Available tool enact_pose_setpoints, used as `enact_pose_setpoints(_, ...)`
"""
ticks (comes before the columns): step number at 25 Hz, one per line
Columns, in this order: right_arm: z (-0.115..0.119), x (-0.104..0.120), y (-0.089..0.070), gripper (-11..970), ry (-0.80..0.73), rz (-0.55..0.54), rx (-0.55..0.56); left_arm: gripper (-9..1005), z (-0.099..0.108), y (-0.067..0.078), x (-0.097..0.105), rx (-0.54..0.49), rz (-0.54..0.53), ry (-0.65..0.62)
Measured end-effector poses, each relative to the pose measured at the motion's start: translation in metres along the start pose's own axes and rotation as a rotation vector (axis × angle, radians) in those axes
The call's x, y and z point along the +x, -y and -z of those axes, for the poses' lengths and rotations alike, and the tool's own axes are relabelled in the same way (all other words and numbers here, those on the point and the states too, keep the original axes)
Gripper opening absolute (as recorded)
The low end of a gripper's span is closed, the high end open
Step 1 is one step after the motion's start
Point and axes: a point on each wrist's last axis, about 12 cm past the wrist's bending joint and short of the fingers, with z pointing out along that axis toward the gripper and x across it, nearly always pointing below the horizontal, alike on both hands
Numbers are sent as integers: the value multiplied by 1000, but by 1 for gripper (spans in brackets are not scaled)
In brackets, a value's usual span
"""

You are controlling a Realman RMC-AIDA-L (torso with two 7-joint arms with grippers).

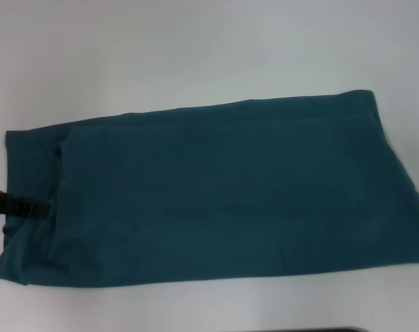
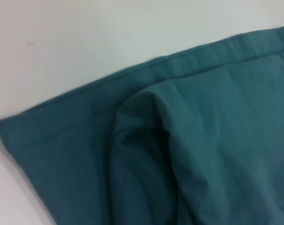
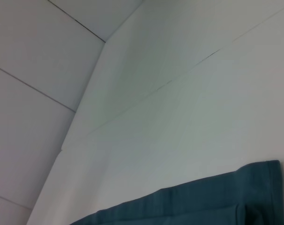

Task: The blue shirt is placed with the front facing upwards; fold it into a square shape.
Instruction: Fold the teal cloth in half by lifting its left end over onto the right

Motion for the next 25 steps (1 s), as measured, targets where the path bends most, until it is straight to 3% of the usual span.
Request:
enact_pose_setpoints(8, 0, 0, 0, 726, 0, -3, 1, 519, -6, 0, 2, -8, -3, -34)
enact_pose_setpoints(25, -1, -1, 0, 725, 2, -7, -1, 514, -14, 7, -6, 11, -43, -64)
